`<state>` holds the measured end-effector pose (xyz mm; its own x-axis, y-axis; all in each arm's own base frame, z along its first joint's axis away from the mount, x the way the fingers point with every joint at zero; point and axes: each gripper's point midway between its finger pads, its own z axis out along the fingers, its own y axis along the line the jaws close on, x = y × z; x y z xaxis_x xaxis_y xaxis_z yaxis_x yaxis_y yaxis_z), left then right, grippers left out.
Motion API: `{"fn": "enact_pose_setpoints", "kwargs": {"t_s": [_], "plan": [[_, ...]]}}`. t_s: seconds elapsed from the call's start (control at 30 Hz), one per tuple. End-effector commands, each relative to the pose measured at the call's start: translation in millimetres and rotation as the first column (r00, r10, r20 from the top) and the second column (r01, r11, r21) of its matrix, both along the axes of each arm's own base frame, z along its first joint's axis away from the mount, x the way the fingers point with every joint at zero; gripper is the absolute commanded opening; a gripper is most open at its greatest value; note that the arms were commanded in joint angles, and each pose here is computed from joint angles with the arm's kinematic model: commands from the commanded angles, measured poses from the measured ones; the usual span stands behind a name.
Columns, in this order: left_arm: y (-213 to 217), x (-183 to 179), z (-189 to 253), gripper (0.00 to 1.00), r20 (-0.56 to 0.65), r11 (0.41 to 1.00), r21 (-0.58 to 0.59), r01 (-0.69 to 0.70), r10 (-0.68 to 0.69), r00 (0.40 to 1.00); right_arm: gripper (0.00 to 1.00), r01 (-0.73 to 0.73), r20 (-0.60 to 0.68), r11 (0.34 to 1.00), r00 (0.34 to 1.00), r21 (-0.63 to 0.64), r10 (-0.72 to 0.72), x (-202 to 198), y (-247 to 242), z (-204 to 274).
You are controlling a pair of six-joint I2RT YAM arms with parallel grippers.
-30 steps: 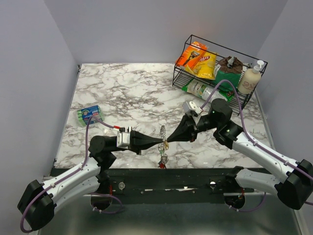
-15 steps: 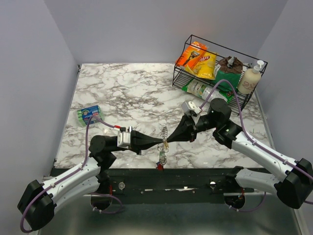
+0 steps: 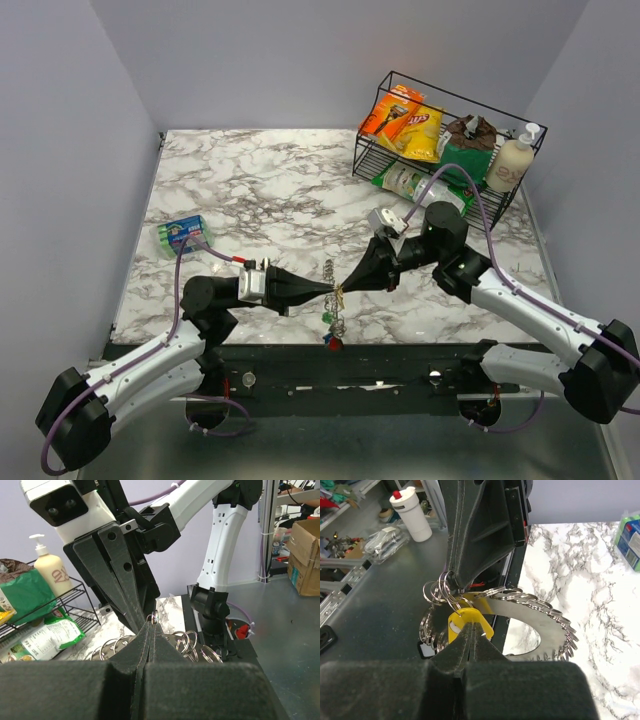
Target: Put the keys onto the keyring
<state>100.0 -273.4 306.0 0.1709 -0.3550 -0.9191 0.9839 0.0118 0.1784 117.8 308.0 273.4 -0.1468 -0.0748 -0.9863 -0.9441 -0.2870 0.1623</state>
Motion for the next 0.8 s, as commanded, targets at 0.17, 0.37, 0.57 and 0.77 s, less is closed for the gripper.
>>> {"fn": "enact_pose_setpoints", "kwargs": {"t_s": [0.17,0.37,0.57,0.77], "plan": [[1.8,-8.1,20.6,0.0,0.076,0.999,-0.046,0.03,-0.026,0.997,0.07,0.025,0.018,1.0,1.0,-0.02,-0.024,-0.1,-4.3,-7.2],[3.7,-8.9,19.3,0.0,0.073,0.999,-0.043,0.022,-0.018,0.997,0.48,0.119,0.12,0.993,0.985,0.023,-0.121,2.4,-13.7,4.6],[4.0,-10.0,17.6,0.0,0.07,0.999,-0.038,0.026,-0.023,0.997,0.69,0.111,0.159,0.993,0.98,0.05,-0.117,-2.8,-17.8,13.5],[3.2,-9.9,17.1,0.0,0.067,0.999,-0.037,0.031,-0.028,0.997,0.68,0.045,0.151,0.996,0.987,0.077,-0.056,-5.9,-12.1,21.7]]}}
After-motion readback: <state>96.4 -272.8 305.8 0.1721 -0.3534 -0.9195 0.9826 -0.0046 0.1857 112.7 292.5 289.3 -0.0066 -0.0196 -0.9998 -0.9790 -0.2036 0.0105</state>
